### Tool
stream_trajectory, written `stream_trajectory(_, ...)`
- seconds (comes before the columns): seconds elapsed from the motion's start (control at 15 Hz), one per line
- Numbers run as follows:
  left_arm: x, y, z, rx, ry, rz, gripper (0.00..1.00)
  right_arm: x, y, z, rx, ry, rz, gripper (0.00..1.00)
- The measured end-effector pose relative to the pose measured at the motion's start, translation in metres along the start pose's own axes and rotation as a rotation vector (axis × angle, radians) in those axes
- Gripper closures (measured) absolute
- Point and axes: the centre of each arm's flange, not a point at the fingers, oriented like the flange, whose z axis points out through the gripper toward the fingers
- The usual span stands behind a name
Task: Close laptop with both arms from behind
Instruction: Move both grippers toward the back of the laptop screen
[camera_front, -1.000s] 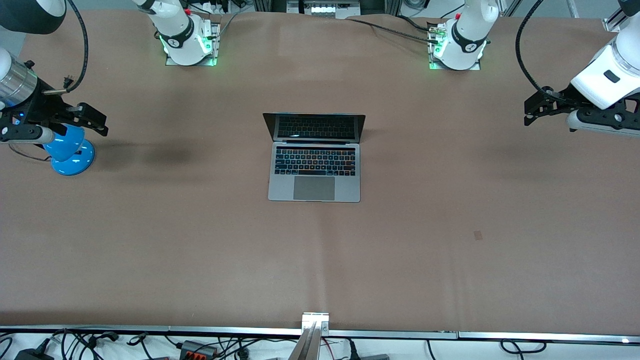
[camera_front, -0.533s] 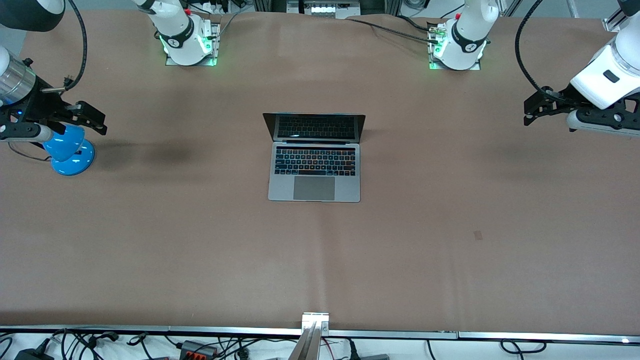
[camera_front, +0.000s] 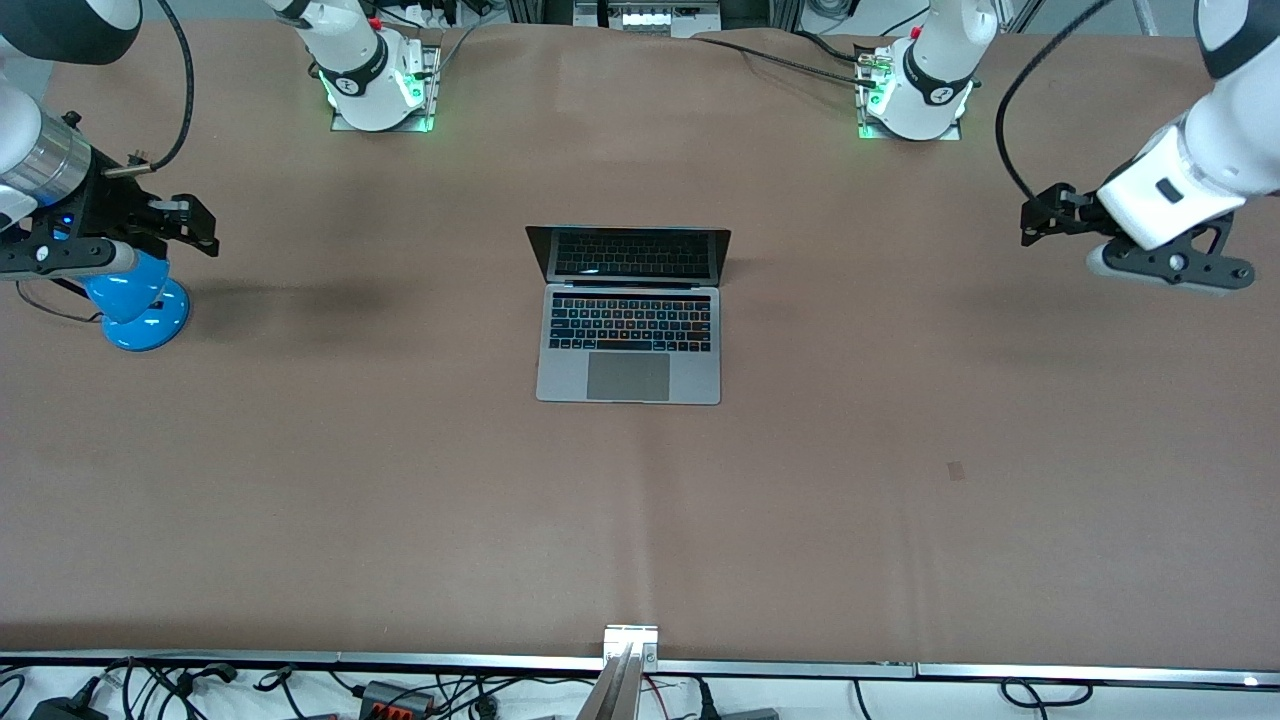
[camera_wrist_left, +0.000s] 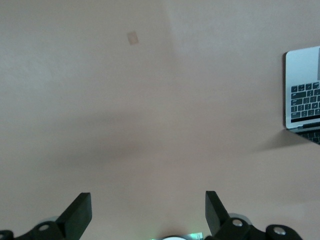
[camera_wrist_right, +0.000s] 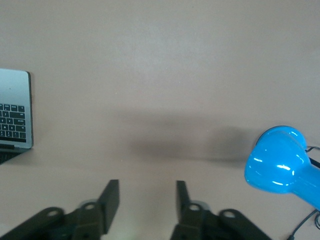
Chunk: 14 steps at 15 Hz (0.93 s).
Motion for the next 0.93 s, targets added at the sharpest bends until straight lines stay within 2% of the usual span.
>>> stream_trajectory(0.2,0.02,-0.006,0.006,-0.008,-0.011,0.005,0.0,-0.002,-0.011,0.012,0.014,-0.036,-0.015,0.81)
stream_trajectory(0.33,0.033,-0.009,0.01,-0.013,-0.015,0.006,0.19,-0.003,-0.024,0.033,0.06,-0.078,-0.003,0.99)
stream_trajectory(0.67,0.037,-0.002,0.017,-0.026,-0.067,0.018,0.68,-0.01,-0.059,0.086,0.162,-0.166,0.097,0.99)
stream_trajectory(0.87,0.031,0.026,0.023,-0.12,-0.138,-0.011,0.97,-0.017,-0.09,0.114,0.18,-0.199,0.142,0.99)
stream_trajectory(0.93,0.031,0.041,0.025,-0.145,-0.156,-0.015,0.99,-0.02,-0.106,0.121,0.183,-0.208,0.162,0.99)
